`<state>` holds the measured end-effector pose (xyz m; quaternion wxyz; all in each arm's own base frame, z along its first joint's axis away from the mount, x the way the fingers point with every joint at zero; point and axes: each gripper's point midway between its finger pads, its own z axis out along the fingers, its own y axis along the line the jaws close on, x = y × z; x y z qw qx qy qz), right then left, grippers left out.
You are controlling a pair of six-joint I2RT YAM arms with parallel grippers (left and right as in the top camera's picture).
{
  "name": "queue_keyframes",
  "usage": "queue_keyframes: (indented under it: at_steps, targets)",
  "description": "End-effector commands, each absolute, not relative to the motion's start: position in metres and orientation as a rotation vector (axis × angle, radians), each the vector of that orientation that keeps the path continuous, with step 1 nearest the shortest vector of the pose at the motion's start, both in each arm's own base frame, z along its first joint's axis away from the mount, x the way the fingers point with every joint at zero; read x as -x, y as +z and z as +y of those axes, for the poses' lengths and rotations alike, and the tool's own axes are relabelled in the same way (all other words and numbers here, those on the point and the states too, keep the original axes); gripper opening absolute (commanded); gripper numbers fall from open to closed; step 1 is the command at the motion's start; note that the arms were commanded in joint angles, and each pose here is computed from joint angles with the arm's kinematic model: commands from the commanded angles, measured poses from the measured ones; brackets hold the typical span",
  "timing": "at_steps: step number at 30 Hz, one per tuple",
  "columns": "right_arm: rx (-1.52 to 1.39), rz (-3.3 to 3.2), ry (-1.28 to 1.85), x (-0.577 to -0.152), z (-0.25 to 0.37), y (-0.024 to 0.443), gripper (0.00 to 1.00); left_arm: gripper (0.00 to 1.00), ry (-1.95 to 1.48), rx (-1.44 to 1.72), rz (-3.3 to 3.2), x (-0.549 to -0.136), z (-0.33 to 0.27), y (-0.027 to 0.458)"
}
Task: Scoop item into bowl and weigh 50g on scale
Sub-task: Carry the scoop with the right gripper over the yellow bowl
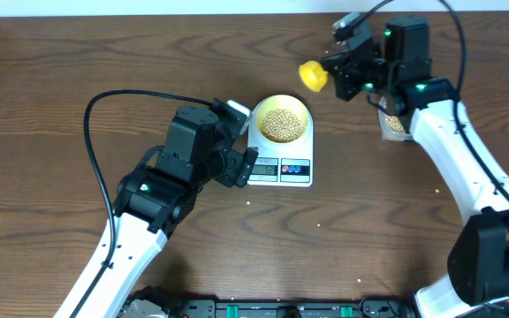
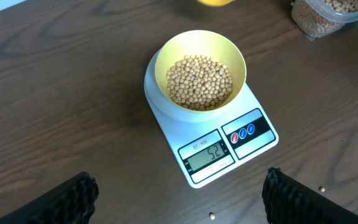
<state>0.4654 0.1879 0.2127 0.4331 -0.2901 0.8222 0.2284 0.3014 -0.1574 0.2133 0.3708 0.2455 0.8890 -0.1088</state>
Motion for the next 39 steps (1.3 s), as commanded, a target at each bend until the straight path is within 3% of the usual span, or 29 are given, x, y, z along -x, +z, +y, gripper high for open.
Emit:
queue_keyframes:
  at_steps: [1, 29, 39]
  targets:
    - [0.851, 1.986, 0.569, -0.456, 0.21, 0.214, 0.01, 0.87, -0.287, -0.635, 2.282, -0.301, -0.158, 0.212]
    - [0.96, 2.006, 0.644, -0.431, 0.231, 0.203, 0.01, 0.86, -0.287, -0.635, 2.282, -0.301, -0.158, 0.212]
    - [1.11, 2.006, 0.626, -0.42, 0.246, 0.176, 0.01, 0.87, -0.287, -0.635, 2.282, -0.301, -0.158, 0.212]
